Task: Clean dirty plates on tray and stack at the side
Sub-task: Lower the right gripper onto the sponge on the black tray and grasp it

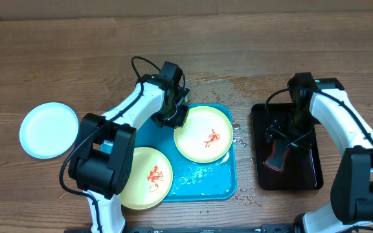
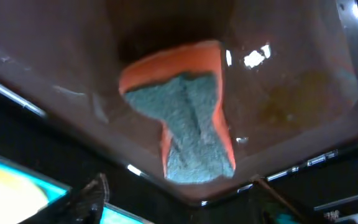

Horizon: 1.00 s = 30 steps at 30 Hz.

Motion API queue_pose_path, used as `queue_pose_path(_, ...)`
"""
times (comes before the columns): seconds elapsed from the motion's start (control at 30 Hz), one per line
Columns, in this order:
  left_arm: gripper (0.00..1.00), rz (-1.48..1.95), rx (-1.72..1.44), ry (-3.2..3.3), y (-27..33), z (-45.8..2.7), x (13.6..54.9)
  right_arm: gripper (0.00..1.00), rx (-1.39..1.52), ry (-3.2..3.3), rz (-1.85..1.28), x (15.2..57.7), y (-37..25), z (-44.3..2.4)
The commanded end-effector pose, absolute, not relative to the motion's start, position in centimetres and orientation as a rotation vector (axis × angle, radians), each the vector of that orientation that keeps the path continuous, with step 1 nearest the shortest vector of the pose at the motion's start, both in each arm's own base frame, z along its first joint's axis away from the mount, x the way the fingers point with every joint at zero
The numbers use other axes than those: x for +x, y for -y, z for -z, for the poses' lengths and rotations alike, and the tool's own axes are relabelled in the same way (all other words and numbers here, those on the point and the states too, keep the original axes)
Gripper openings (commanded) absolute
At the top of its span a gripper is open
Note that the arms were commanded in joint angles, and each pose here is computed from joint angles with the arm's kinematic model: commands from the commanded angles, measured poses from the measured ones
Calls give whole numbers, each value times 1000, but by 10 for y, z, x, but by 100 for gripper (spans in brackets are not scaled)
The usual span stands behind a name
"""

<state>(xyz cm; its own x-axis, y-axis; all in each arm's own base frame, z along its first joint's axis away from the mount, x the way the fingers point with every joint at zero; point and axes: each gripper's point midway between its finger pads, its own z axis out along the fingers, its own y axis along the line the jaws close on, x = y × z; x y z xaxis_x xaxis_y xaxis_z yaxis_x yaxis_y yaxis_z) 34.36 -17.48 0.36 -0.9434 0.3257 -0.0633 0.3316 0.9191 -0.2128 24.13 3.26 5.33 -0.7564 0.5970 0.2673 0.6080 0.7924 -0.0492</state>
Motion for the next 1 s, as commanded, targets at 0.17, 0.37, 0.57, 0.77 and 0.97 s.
queue_pose_path(0.17,4,317,563,-3112,176,28,333,45,-1011,2680,35,224,-31,-16)
queue_pose_path(0.37,4,316,575,-3115,175,28,331,4,-990,2737,76,232,-32,-5)
queue_pose_path(0.57,4,317,572,-3118,175,28,331,4,-849,2881,143,260,-33,-11)
queue_pose_path(0.77,4,321,567,-3125,175,28,329,4,-766,2934,105,277,-27,-38)
queue_pose_path(0.97,4,326,566,-3125,176,28,329,4,-674,2961,157,284,-33,-51)
